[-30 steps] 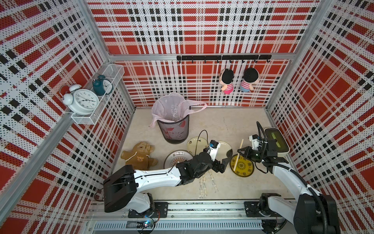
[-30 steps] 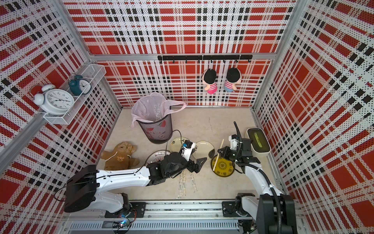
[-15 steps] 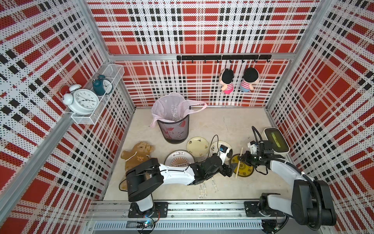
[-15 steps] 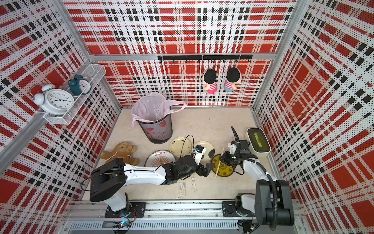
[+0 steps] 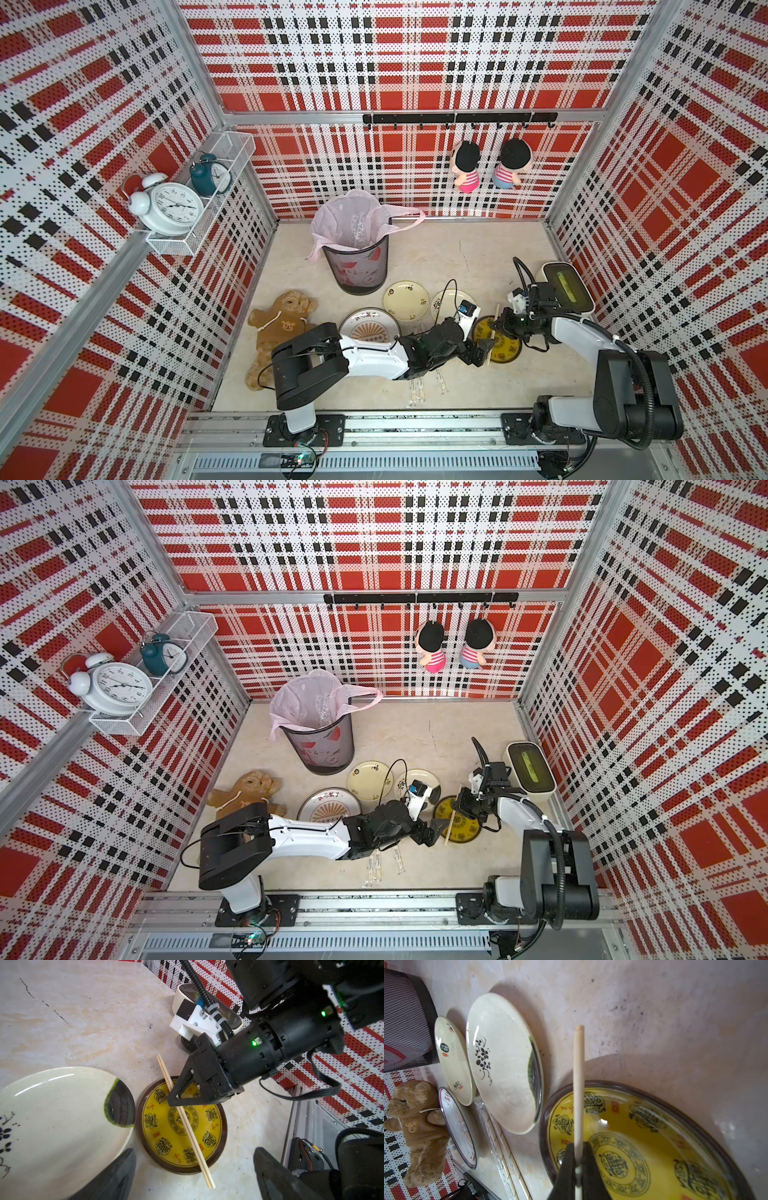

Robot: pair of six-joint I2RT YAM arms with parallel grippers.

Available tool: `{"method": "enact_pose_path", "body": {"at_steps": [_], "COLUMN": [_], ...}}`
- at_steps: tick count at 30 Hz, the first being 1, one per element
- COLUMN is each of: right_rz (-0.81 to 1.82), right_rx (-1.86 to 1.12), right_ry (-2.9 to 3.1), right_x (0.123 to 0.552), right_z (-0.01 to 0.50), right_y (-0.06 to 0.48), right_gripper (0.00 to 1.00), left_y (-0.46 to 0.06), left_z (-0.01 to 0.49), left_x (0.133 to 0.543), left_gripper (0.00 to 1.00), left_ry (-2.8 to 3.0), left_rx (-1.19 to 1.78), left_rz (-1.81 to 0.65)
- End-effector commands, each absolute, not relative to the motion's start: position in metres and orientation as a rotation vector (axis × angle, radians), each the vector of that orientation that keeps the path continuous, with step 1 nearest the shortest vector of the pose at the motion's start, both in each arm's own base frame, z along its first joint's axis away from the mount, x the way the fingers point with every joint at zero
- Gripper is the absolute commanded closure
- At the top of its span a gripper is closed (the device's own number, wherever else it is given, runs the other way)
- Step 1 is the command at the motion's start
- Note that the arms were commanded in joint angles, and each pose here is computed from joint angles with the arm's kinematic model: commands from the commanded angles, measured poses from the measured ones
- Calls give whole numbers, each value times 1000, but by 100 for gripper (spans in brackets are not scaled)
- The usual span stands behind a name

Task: Remove the packaging of disposable chopsticks
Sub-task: Place the disposable chopsticks on the plate.

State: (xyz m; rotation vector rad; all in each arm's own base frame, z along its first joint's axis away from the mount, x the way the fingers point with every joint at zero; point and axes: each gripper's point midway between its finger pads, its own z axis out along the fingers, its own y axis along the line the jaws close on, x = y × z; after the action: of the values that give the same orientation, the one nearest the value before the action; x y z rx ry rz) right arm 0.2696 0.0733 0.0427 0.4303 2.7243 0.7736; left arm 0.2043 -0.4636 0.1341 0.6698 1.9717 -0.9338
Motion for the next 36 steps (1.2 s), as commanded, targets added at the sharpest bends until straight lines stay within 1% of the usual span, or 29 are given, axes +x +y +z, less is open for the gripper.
{"method": "enact_pose_path", "body": {"at_steps": [1, 4, 9, 13, 19, 26, 32, 36], "right_rz": [718, 706, 683, 677, 664, 649, 632, 627], "right_rx": [422, 422, 427, 432, 435, 436, 440, 442], "right_ry": [2740, 2745, 2744, 2758, 2762, 2765, 2773, 2776], "right_x": [273, 274, 273, 273, 273, 273, 273, 273], "right_z": [44, 43, 43, 39, 37, 36, 33, 33], "right_y": [66, 65, 62, 62, 60, 58, 57, 57], "right_gripper": [100, 100, 96, 96, 90, 88, 81, 82], "left_y": [-470, -470, -471, -470, -469, -468, -467, -467], "left_z": [140, 137, 134, 134, 135, 134, 137, 138], "left_x": [205, 206, 206, 205, 205, 205, 202, 201], "left_gripper": [9, 9, 9, 8, 8, 8, 8, 8], "left_ry": [1954, 1960, 1964, 1962, 1960, 1959, 1950, 1947], "left_rx": [667, 669, 673, 672, 671, 671, 677, 679], "left_rz": [-962, -958, -955, -955, -956, -958, -976, -982]}}
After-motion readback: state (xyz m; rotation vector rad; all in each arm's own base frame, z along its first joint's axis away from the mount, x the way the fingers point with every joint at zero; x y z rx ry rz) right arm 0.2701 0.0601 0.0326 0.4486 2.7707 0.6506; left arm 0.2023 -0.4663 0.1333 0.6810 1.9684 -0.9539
